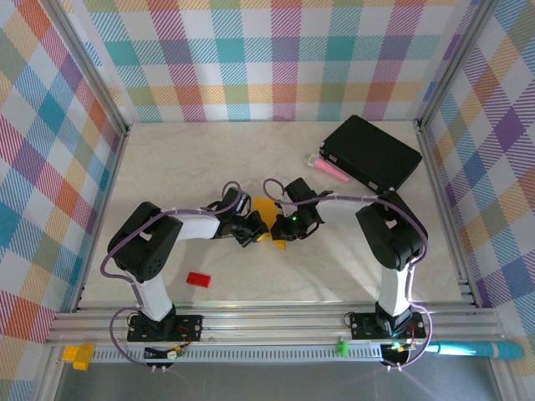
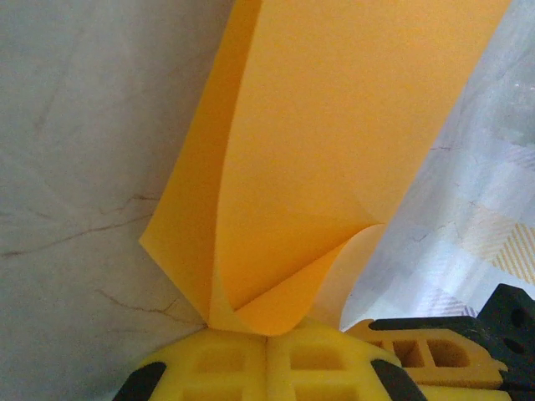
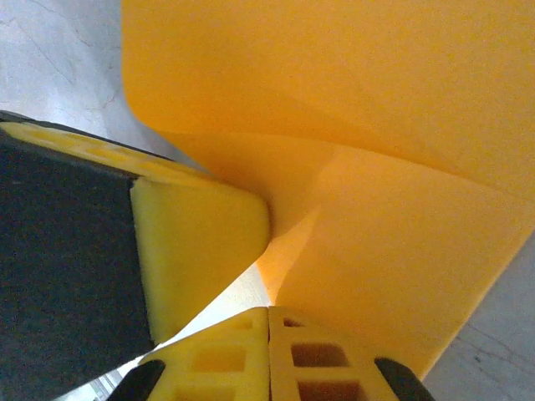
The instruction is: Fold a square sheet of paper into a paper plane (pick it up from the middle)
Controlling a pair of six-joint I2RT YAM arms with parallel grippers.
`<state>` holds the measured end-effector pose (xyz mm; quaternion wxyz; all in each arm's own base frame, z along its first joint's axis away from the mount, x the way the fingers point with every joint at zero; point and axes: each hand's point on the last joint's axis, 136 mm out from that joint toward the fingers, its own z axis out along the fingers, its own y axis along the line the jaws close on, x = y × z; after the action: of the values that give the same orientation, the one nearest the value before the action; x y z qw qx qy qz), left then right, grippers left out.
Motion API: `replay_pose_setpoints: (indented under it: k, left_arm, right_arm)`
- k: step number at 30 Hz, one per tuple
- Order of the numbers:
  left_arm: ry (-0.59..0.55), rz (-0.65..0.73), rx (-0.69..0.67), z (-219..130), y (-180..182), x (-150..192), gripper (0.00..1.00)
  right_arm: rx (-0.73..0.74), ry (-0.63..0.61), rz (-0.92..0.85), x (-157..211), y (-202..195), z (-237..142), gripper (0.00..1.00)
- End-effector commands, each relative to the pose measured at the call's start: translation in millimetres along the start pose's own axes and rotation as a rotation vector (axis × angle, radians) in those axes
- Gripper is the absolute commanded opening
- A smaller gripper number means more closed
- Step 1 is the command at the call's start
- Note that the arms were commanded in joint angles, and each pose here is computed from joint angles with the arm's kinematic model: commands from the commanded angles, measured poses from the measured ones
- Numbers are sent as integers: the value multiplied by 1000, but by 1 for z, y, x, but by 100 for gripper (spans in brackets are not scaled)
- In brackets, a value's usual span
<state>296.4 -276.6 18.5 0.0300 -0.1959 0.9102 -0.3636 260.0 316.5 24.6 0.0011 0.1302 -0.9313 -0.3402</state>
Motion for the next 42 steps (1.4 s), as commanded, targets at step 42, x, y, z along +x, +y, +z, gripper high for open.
replay_pose_setpoints:
  k: [42]
  left_arm:
    - [1,-51,-137,12,51,2,0]
  right_arm:
    - [40,-99,61,1,3,-26,8]
